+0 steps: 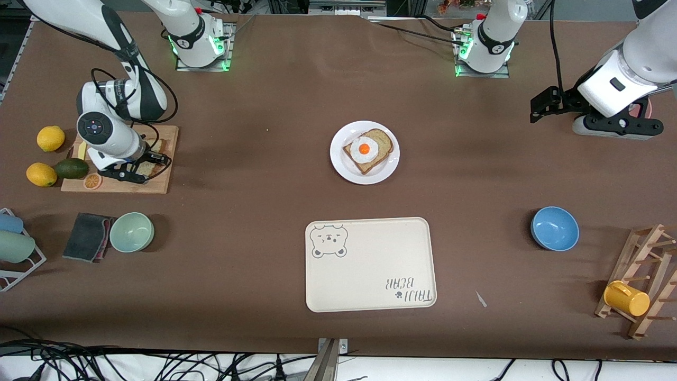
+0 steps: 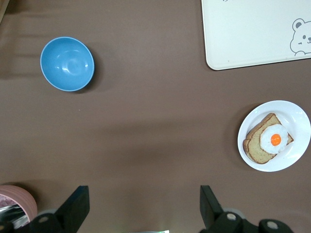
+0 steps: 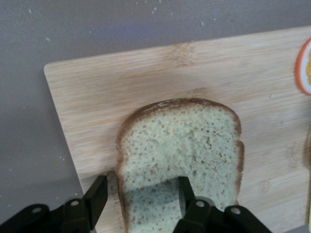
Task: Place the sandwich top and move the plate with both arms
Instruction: 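Lower the right gripper and grasp the bread slice edge, then lift the bread slice with the right gripper toward the white plate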
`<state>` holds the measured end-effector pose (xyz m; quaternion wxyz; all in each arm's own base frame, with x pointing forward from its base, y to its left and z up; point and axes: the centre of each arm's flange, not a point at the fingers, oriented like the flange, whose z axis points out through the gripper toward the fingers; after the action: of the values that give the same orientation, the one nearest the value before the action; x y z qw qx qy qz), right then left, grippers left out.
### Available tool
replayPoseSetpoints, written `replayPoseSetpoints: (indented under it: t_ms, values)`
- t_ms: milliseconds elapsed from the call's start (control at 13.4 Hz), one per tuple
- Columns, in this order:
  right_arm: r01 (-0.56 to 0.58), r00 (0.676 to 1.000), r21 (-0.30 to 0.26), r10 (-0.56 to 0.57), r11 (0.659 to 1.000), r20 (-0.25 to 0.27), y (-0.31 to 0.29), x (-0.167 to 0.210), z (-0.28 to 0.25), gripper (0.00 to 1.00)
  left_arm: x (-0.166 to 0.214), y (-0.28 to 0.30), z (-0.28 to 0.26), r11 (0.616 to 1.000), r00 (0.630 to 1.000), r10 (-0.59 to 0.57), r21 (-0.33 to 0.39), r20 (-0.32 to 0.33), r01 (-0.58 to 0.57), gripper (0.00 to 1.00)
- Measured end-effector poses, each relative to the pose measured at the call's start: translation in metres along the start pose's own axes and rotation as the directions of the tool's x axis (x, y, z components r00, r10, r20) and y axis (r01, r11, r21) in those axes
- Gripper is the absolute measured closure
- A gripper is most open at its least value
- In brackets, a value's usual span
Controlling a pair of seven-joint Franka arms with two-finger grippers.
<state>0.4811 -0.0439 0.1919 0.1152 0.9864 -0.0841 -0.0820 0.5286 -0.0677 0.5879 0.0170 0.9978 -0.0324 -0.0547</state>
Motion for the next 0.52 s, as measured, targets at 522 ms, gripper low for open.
replayPoseSetpoints:
  t_ms: [522]
  values:
    - [0.002,1.000,-0.007,-0.002,1.000,0.004,0.0020,0.0000,-0.0039,0.71,0.0009,0.0000,0.0014,1.000,1.000,0.000,0.000,0.003,0.000,0.00]
